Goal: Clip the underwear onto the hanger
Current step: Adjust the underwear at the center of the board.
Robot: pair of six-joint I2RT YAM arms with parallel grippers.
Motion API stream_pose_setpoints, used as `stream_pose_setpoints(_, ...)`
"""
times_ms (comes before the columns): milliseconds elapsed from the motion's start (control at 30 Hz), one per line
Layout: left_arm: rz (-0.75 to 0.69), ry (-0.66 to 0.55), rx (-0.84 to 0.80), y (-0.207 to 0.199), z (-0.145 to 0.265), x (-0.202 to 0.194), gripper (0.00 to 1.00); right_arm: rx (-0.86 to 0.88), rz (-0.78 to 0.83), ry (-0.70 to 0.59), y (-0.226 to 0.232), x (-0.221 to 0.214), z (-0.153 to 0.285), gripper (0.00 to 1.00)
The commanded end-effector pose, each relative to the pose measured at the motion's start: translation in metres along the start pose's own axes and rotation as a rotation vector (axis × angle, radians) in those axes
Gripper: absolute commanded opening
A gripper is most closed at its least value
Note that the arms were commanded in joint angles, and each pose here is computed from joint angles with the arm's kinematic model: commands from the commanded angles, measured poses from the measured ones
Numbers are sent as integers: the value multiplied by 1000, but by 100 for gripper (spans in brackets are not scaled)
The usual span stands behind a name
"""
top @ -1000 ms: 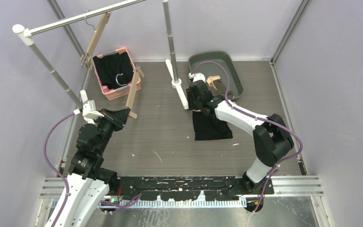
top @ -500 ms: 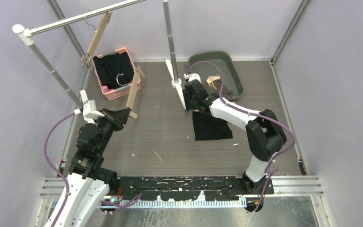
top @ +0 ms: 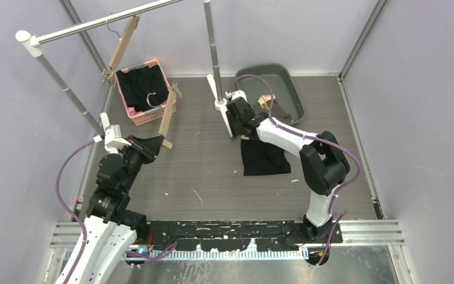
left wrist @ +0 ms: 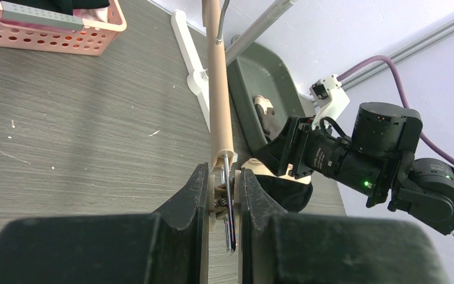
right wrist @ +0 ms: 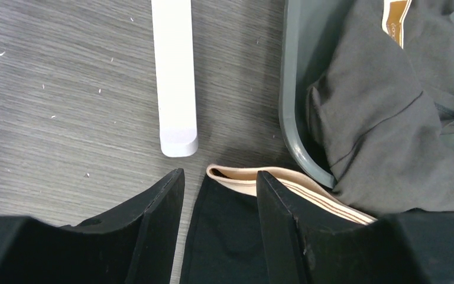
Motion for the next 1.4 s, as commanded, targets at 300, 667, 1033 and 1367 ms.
stream_pose_setpoints(300,-5,-73,-77,-13,-2,13,0,-31,79,13,4,11,-15,54)
stream_pose_setpoints(667,-10,-75,-72,-12,-2,13,0,-62,106,40,3,3,-26,50)
stream_pose_setpoints(1033,-10,-75,-69,-11,-2,12,0,-88,142,0,-4,8,-17,53)
stream_pose_setpoints(1367,-11,-48,-114,-17,-3,12,0,-17,207,-7,-2,20,-10,55)
Point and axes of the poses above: each gripper's point midway between its finger pads, its own z axis back along the fingers, its own y axis along the line the jaws close on, x = y × z, the point moved 10 cm from there along z, back along the fingers, and after that the axes turned 1 degree about z, right-handed, at the moved point
